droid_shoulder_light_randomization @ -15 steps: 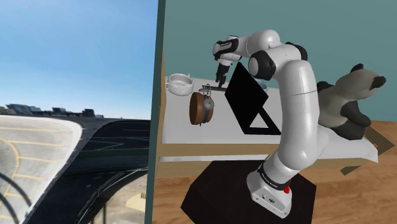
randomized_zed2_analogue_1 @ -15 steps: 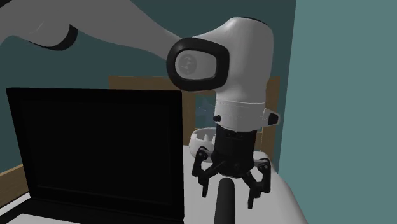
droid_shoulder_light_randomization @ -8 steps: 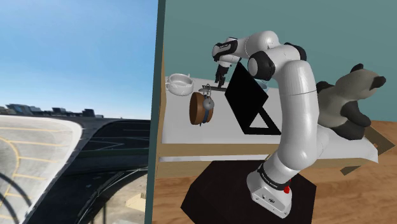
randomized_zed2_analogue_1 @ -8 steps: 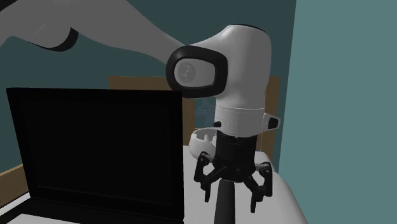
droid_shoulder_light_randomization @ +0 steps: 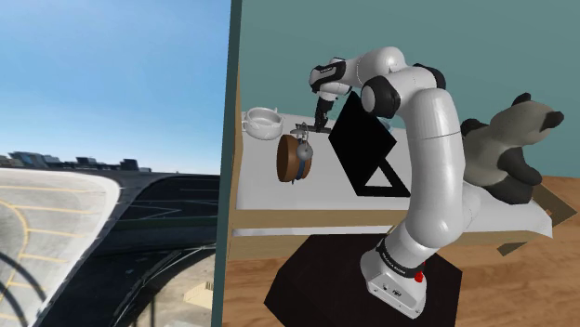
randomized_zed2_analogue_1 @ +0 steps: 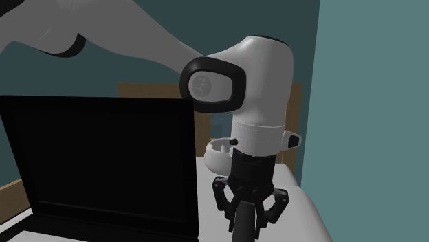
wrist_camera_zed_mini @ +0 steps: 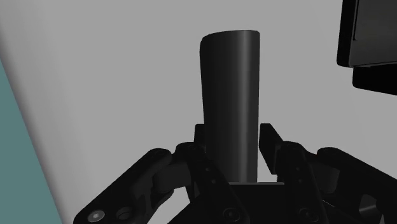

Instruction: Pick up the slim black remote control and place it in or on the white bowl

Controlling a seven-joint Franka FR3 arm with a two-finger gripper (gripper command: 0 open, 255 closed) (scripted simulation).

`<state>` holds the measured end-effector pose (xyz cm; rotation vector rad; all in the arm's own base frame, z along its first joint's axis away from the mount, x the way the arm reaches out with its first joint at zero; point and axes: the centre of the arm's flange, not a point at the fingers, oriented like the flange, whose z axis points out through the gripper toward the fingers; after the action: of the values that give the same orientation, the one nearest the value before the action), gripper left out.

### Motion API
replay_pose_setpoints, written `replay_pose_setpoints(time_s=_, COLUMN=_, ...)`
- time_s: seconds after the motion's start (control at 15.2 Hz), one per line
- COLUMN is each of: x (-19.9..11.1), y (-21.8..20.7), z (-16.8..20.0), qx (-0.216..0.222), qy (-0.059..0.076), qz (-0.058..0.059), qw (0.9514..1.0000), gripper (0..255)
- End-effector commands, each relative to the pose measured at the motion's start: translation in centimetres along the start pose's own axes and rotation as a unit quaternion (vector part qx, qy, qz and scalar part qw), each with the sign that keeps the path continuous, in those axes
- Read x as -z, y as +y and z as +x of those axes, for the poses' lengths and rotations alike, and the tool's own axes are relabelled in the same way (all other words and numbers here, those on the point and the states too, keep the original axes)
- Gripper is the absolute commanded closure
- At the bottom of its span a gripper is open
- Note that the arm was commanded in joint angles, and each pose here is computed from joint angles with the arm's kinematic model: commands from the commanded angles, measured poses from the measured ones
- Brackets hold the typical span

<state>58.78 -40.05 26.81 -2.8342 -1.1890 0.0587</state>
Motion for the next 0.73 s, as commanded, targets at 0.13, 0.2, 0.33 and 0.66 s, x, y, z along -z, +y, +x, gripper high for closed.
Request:
replay_pose_setpoints(time_s=0.13, x=-0.2, y=-0.1, z=-0.1, qx=0.000, qy=0.000, qz=0.002, qw=1.0000, gripper=255)
replay_pose_setpoints(time_s=0.2, x=-0.2, y=-0.1, z=-0.1, qx=0.000, qy=0.000, qz=0.002, qw=1.0000, gripper=255)
replay_pose_setpoints(time_s=0.33, x=-0.1, y=-0.1, z=-0.1, qx=0.000, qy=0.000, qz=0.002, qw=1.0000, gripper=255)
replay_pose_setpoints(time_s=0.66, x=1.9, y=-0.2, z=0.0, qx=0.000, qy=0.000, qz=0.002, qw=1.0000, gripper=255)
